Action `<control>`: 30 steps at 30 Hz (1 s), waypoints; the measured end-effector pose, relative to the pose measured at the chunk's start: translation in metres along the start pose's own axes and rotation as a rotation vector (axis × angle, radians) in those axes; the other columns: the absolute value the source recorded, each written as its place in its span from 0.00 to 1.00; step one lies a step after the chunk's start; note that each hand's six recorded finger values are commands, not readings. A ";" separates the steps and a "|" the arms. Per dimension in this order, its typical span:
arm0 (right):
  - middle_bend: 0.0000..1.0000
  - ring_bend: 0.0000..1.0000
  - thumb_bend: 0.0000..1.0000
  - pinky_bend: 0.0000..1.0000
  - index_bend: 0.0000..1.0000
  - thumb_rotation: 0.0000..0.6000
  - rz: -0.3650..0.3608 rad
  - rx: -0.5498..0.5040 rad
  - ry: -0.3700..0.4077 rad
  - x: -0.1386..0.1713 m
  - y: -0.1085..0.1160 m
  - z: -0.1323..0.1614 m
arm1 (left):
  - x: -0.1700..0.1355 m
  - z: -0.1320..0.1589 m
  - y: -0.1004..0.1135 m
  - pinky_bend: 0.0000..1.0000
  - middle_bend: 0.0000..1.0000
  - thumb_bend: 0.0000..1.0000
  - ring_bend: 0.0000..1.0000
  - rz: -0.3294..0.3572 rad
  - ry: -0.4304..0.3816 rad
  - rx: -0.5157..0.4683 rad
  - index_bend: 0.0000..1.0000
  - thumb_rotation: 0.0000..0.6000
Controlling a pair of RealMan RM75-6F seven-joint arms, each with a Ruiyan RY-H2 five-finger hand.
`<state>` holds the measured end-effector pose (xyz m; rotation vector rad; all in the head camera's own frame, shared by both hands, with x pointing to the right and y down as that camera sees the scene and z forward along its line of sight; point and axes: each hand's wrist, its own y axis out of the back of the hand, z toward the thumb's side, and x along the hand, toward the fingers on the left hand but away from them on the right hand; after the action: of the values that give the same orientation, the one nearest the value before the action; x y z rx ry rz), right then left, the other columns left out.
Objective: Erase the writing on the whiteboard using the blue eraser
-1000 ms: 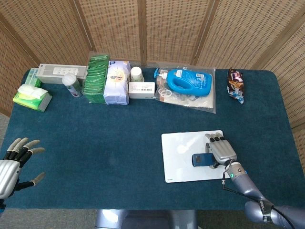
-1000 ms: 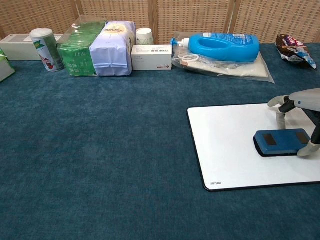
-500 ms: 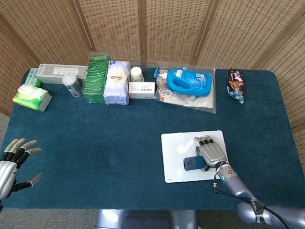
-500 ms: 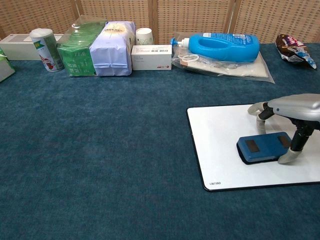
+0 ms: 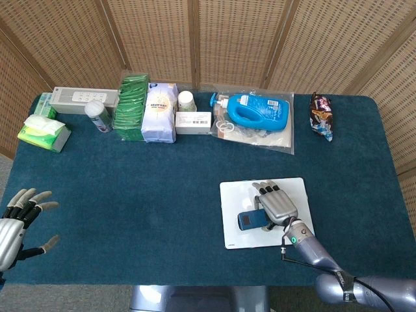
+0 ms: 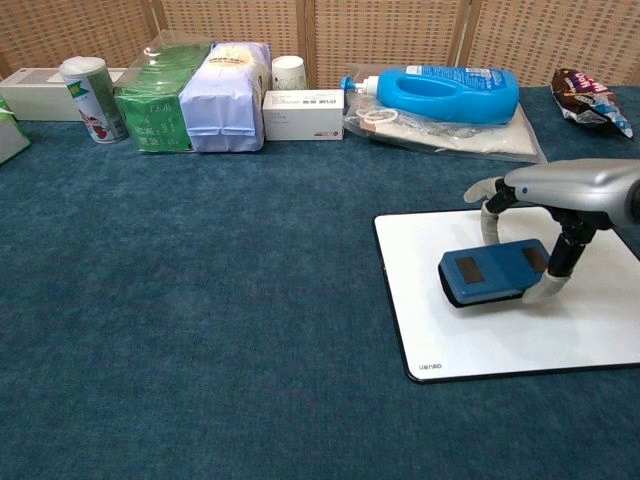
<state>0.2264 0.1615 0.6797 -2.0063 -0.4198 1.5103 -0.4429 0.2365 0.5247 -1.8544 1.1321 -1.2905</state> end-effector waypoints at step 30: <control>0.05 0.00 0.11 0.00 0.47 1.00 0.021 -0.024 -0.095 0.003 -0.007 -0.037 | 0.003 0.015 -0.007 0.00 0.18 0.29 0.04 -0.026 -0.026 0.017 0.26 1.00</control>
<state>0.2634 0.1588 0.6881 -1.9681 -0.4581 1.6260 -0.4262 0.2371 0.5267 -1.8738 1.0837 -1.2833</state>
